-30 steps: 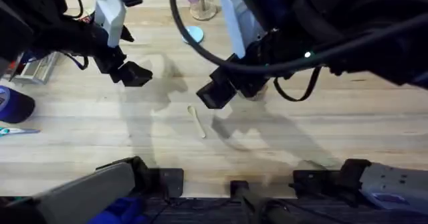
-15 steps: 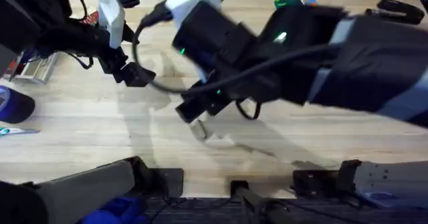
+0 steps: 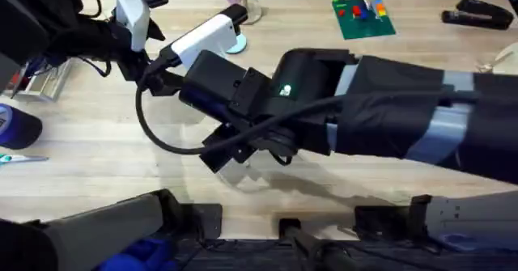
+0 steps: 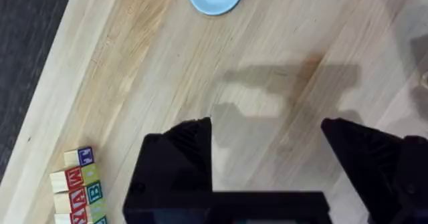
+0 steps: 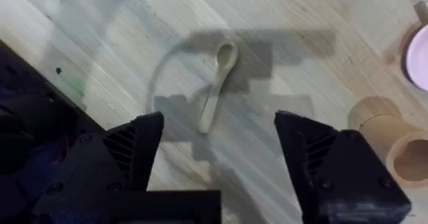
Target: Pick up a utensil and set it on the pink plate, then put the other utensil in the container.
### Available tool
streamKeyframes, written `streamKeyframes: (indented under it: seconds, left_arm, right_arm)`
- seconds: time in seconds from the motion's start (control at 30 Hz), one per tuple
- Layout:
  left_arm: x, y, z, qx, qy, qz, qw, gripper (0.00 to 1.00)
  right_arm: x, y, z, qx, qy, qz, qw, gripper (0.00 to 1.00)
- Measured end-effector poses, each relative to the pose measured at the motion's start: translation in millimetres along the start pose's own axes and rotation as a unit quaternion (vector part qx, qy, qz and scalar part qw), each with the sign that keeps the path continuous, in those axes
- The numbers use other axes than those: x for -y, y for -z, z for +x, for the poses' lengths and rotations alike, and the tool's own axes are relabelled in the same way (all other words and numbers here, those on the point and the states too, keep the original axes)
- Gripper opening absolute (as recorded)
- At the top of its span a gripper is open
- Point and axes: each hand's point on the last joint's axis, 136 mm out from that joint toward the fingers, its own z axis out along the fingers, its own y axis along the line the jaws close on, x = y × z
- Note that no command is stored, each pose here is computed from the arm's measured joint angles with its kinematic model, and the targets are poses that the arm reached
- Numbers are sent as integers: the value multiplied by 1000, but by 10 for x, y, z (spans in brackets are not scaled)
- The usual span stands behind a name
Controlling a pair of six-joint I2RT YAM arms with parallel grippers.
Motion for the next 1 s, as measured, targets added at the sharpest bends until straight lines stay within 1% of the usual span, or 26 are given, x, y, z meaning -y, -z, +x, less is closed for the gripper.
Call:
streamKeyframes:
  seconds: [0.1,0.23,0.4,0.6,0.67,0.87,1.0]
  left_arm:
    - [2,0,0,0,-3,0,1000,993]
    - [11,0,2,0,-2,2,1000,993]
    - [10,0,1,0,-3,2,1000,993]
    - [11,0,-1,1,-3,2,1000,993]
    - [12,0,-1,1,-3,2,1000,993]
    - [20,-1,1,0,-2,4,1000,992]
    - [20,-1,1,0,-2,4,1000,993]
  right_arm:
    - [-1,-82,29,-10,-14,4,1000,996]
    - [26,-296,123,-34,-27,27,999,996]
    - [50,-510,226,-47,-30,69,996,997]
    - [-18,-693,321,-56,-33,86,994,996]
    - [-41,-716,306,-53,-37,83,994,995]
    - [-150,-784,142,-21,-49,60,997,996]
    - [-177,-789,145,-22,-61,53,996,993]
